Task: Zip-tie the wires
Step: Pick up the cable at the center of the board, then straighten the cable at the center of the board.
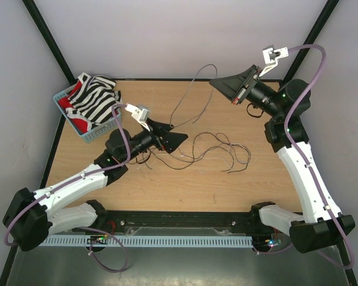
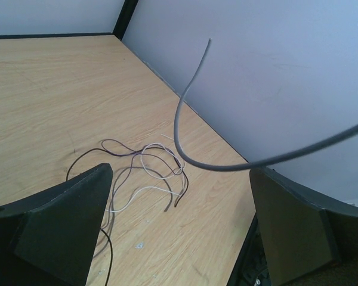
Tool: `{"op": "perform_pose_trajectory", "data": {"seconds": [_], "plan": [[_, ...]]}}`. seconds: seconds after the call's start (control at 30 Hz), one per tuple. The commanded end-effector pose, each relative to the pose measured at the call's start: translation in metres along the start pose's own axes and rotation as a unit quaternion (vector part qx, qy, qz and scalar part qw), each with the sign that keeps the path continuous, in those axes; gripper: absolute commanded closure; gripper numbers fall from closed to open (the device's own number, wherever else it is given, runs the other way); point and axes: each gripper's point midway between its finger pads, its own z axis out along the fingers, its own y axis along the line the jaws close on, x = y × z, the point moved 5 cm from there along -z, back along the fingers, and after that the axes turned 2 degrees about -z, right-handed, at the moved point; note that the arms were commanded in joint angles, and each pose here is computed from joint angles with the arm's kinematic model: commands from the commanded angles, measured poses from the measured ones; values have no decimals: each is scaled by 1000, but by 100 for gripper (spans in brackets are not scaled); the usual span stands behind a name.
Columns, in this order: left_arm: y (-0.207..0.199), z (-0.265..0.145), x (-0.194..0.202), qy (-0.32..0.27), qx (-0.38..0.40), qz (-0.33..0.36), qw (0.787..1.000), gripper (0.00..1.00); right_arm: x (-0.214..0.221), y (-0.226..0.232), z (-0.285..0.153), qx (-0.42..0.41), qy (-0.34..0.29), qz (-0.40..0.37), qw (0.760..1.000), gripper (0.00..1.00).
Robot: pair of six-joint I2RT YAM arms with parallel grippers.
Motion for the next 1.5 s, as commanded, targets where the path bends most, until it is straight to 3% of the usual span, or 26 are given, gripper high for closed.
{"op": "perform_pose_trajectory", "data": {"seconds": [0.0,0.3,0.73,0.87,1.03,1.13,1.4,1.47], "plan": [[-4,6,-6,-42,13,-2,999,1,-5,7,3,-25,-12,-7,1000,100],[-6,31,-20,-119,43,-6,992,1,-5,5,5,-20,-15,-4,1000,100],[-13,52,-35,-134,69,27,988,4,-2,5,1,-15,-16,-5,1000,100],[-14,52,-35,-133,72,35,988,17,-3,6,1,-14,-18,-7,1000,100],[-10,47,-30,-129,66,41,989,46,-4,6,1,-10,-21,-12,1000,100],[-4,40,-21,-119,58,48,990,51,-10,6,1,3,-25,-26,999,100],[43,4,13,-23,-25,34,999,94,-16,-34,-16,183,10,-108,977,100],[49,-7,13,-9,-39,44,998,100,-12,-44,-21,212,16,-115,970,100]]}}
